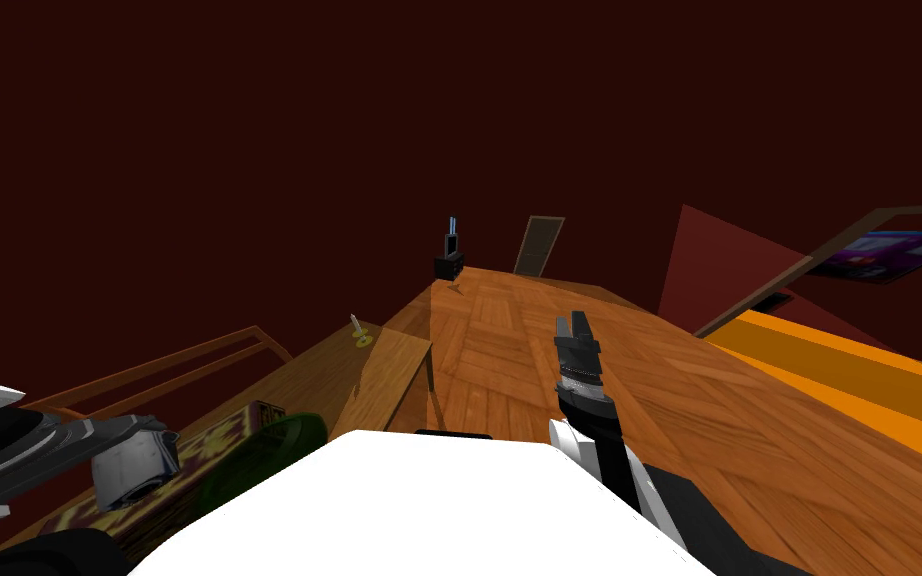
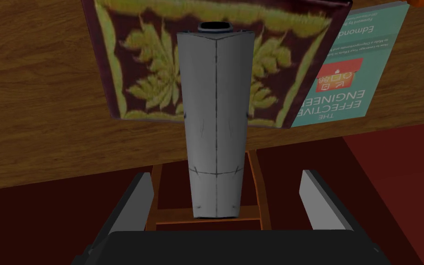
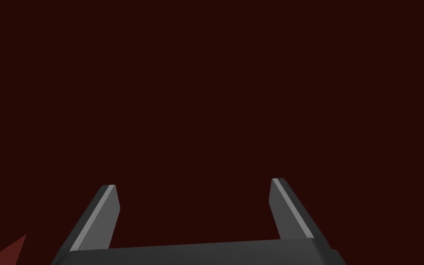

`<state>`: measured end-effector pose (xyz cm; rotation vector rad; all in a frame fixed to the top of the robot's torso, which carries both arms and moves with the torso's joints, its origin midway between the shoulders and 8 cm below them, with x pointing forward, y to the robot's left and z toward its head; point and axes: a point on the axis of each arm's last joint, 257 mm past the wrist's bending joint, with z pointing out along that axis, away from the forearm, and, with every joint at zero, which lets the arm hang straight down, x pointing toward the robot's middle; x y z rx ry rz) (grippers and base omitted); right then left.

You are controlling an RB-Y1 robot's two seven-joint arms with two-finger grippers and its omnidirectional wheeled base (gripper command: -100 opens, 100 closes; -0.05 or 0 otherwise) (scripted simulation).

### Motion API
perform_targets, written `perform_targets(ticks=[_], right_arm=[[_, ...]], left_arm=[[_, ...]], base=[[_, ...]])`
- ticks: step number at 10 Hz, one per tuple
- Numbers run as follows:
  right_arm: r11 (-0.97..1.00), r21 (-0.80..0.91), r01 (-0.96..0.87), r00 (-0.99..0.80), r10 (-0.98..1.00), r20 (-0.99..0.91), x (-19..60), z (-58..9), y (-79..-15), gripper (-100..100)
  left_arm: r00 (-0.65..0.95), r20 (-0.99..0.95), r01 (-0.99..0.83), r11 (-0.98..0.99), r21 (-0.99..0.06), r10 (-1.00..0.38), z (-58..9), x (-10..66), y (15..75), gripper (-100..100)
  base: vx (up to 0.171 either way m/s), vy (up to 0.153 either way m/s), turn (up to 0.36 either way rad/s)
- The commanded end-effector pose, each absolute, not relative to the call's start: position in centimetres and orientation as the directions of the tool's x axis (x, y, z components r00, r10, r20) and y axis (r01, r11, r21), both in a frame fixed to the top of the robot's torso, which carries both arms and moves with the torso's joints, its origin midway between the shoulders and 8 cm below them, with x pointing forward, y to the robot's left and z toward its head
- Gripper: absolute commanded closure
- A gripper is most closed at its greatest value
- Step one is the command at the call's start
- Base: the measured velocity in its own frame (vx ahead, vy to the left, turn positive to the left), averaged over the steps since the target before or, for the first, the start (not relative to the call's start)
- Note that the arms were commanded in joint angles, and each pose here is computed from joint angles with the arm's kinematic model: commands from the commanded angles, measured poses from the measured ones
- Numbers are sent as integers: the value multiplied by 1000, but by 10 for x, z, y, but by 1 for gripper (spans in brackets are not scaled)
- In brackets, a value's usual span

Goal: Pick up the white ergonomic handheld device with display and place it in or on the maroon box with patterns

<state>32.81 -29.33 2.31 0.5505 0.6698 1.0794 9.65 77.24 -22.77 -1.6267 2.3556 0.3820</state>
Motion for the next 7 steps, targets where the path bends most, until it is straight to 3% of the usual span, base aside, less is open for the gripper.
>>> perform_targets(ticks=[1,7], right_arm=[[376,698,-609,314,923,-223,328,23,-293,0],[376,698,-609,314,923,-223,328,23,-293,0]], left_arm=[[-344,-338,-937,342,67,-876,-223,109,767,-100],[-347,-311,-936,345,62,-885,-215,132,755,-100]], base=[[-49,44,0],[-56,61,-8]])
